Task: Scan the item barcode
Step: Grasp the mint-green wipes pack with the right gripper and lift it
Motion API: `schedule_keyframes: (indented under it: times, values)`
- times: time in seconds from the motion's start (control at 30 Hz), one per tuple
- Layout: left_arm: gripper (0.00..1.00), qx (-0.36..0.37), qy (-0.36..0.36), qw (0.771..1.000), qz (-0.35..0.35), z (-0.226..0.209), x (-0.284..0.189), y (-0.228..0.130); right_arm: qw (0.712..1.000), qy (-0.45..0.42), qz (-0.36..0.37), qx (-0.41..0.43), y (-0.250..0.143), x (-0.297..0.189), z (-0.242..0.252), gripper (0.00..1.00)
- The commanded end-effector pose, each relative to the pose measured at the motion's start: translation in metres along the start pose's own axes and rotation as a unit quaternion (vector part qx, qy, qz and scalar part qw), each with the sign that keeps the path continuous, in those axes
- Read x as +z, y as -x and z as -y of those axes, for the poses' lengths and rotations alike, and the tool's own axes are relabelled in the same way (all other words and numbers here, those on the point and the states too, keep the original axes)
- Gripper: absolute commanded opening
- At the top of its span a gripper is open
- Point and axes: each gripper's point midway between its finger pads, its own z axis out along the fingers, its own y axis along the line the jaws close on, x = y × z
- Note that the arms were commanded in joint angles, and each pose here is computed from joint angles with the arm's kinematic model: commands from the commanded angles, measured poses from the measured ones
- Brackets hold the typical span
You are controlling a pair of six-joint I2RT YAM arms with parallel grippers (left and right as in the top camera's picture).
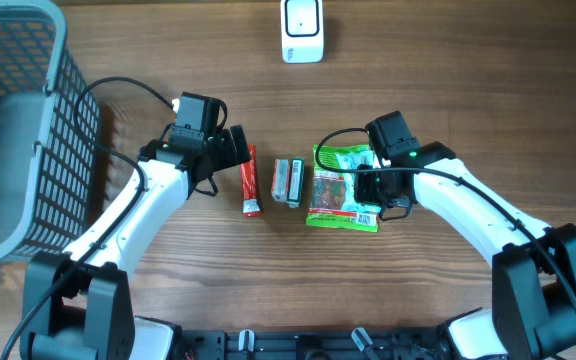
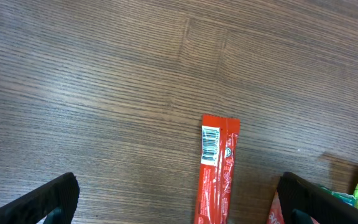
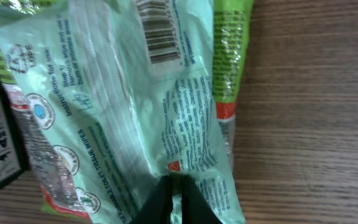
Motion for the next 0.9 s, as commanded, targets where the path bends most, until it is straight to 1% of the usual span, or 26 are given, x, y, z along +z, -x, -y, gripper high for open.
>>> schedule_keyframes:
  times: [0.0,0.03,0.07,0.1,0.13,0.17,0.23,0.27,0.33,0.37,0.57,0.67,0.87]
  values:
    - [1.00,-0.002,0.003,1.000,0.011,-0.003,-0.004,0.005,0.998,-0.050,-0.002,-0.035,0.004,-0.010,0.014,0.15]
    - [1.00,-0.002,0.003,1.000,0.011,-0.003,-0.004,0.005,0.998,-0.045,0.008,-0.050,0.015,-0.023,0.006,0.18]
    - [1.00,-0.002,0.003,1.000,0.011,-0.003,-0.004,0.005,0.998,-0.039,0.020,-0.055,0.026,-0.039,-0.002,0.25]
    - [1.00,-0.002,0.003,1.000,0.011,-0.003,-0.004,0.005,0.997,-0.035,0.028,-0.056,0.033,-0.052,-0.007,0.34]
    - [1.00,-0.002,0.003,1.000,0.011,-0.003,-0.004,0.005,0.998,-0.029,0.029,-0.057,0.036,-0.061,-0.012,0.38]
    - [1.00,-0.002,0.003,1.000,0.011,-0.003,-0.004,0.005,0.998,-0.010,0.023,-0.065,0.037,-0.070,-0.022,0.40]
    - [1.00,-0.002,0.003,1.000,0.011,-0.003,-0.004,0.005,0.997,0.030,0.006,-0.077,0.028,-0.072,-0.041,0.43]
    - [1.00,-0.002,0.003,1.000,0.011,-0.003,-0.004,0.005,0.996,0.034,-0.001,-0.082,0.024,-0.071,-0.045,0.44]
    - [1.00,-0.002,0.003,1.000,0.011,-0.003,-0.004,0.005,0.994,0.013,-0.002,-0.106,0.015,-0.069,-0.052,0.46]
    - [1.00,-0.003,0.003,1.000,0.011,-0.003,-0.004,0.005,0.994,-0.005,0.006,-0.110,0.014,-0.068,-0.052,0.49]
    - [1.00,-0.003,0.003,1.000,0.012,-0.002,-0.004,0.006,0.989,-0.094,0.058,-0.102,0.011,-0.057,-0.045,0.50]
    - [1.00,-0.003,0.003,1.000,0.012,-0.002,-0.004,0.006,0.985,-0.107,0.079,-0.112,0.012,-0.044,-0.042,0.50]
    - [1.00,-0.003,0.003,1.000,0.012,-0.002,-0.004,0.006,0.984,-0.095,0.097,-0.114,0.011,-0.022,-0.039,0.49]
